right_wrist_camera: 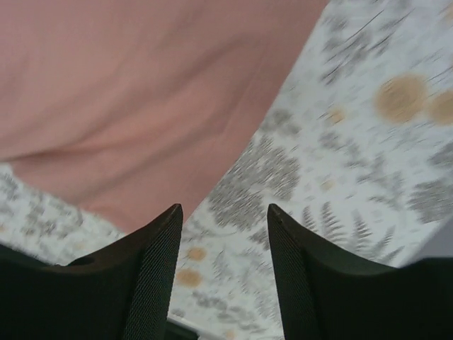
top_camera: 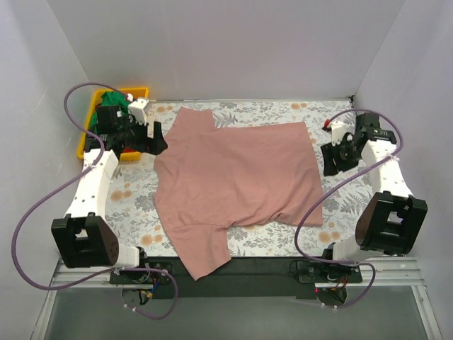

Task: Fold and stack the t-shirts
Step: Flatten the tshirt out

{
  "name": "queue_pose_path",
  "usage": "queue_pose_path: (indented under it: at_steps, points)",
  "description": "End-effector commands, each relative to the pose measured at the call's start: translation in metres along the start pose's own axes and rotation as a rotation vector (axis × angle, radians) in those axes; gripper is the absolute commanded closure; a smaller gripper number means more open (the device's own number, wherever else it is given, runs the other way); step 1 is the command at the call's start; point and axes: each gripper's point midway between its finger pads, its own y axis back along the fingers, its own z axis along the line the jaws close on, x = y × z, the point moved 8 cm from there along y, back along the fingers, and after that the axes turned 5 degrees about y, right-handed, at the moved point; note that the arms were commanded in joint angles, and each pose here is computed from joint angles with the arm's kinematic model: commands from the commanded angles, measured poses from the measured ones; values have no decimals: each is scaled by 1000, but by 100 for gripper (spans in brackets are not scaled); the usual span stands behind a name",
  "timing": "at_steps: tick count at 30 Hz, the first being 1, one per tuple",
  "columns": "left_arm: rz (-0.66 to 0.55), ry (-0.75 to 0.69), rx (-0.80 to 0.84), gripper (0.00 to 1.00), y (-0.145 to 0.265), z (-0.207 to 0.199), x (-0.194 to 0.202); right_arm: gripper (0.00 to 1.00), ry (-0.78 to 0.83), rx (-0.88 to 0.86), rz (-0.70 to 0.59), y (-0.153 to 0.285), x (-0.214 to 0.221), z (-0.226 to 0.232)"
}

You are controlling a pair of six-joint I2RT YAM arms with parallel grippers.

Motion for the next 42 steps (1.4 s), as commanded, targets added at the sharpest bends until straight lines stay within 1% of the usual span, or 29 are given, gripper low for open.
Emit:
queue_pose_path:
  at_steps: [1,2,3,4,6,10,13,18,23,26,27,29,30,32,34,35,37,40,41,42]
  points:
    - [294,38,91,17,20,-19,77,43,-51,-213,246,1,64,45]
    - [308,31,88,17,23,-20,85,44,-56,-229,266,2,72,51]
    - [353,35,79,16,25,-19,103,45,-77,-253,305,-2,85,59]
    - [360,32,71,16,29,-21,108,45,-84,-269,321,-3,91,63]
    - [404,33,65,16,32,-21,126,48,-116,-309,397,-9,108,71]
    - [439,38,76,16,35,-24,146,48,-183,-409,487,-25,127,82]
    - [457,37,72,16,33,-22,154,48,-227,-475,514,-34,134,88]
    - [467,47,81,16,29,-21,161,48,-238,-472,531,-44,139,86]
    - [507,46,67,16,23,-16,172,49,-244,-490,550,-52,145,88]
    - [523,49,57,18,22,-14,177,60,-239,-482,551,-55,147,87]
    - [533,53,47,19,22,-14,180,67,-238,-477,549,-55,147,86]
    - [542,58,42,20,23,-14,182,74,-236,-468,542,-56,146,85]
    - [551,62,39,21,24,-14,185,81,-235,-467,544,-56,146,85]
    - [577,69,35,24,26,-14,190,87,-231,-460,543,-56,145,84]
    - [614,66,41,27,29,-15,197,97,-228,-454,546,-55,146,83]
    - [627,68,42,28,31,-16,200,99,-221,-451,545,-56,146,83]
    - [657,78,31,30,33,-16,210,99,-219,-448,547,-55,146,82]
    - [719,96,30,36,31,-16,223,99,-217,-444,543,-55,146,82]
    - [737,104,31,39,30,-16,227,99,-215,-443,543,-55,145,82]
    - [744,109,33,40,29,-17,227,99,-212,-441,540,-55,145,82]
